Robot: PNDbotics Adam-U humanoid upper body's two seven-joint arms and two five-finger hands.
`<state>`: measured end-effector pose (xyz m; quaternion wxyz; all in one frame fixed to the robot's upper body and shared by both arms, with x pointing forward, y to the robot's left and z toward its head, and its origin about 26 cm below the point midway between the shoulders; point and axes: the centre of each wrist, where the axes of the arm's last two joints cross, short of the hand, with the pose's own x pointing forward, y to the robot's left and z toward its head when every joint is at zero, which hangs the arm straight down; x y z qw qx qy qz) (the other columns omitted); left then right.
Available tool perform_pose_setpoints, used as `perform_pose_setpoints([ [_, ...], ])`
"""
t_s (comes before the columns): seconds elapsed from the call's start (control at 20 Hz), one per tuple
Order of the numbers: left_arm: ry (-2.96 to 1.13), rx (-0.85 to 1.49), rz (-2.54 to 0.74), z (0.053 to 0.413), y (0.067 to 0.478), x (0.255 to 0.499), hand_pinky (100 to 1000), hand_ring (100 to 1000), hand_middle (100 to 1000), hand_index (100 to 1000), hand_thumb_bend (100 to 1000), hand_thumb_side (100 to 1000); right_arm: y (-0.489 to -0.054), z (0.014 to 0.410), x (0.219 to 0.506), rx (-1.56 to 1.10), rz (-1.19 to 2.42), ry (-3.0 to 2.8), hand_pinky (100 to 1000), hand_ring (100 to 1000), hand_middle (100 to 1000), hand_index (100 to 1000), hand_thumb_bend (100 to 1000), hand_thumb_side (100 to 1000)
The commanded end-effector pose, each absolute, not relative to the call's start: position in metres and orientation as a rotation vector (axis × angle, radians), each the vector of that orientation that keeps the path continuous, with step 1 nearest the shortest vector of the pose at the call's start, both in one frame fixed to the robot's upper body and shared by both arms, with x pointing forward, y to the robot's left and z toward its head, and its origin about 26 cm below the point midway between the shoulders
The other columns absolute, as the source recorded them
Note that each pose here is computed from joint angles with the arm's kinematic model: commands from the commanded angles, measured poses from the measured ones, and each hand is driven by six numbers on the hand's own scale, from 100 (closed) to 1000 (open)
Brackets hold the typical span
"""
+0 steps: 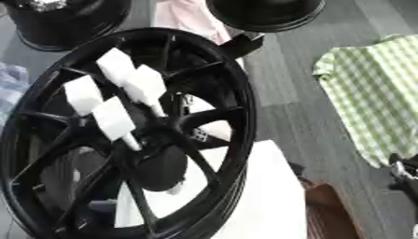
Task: Pull the pin out of the wheel hub.
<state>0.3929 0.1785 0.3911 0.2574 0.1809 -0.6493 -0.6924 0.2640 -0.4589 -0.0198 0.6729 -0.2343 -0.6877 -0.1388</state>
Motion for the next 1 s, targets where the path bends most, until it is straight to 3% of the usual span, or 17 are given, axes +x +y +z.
perform_pose_setpoints([
  [0.05,-1.770,0.519,-1.860,0.401,0.178,0.381,804,806,738,853,146,587,-0.469,-0.005,0.265,-0.562,-0.281,-1.580,464,634,501,654,314,389],
  [0.5,-1.689,0.509,-1.852,0.391,0.173,0.378,800,788,748,862,137,608,-0.469,-0.003,0.267,-0.558,-0.276,-1.584,464,634,501,654,316,388],
  [1.0,-1.551,0.530,-1.870,0.373,0.216,0.361,806,768,762,872,188,687,-0.470,-0.001,0.267,-0.568,-0.275,-1.589,463,634,501,653,318,385],
])
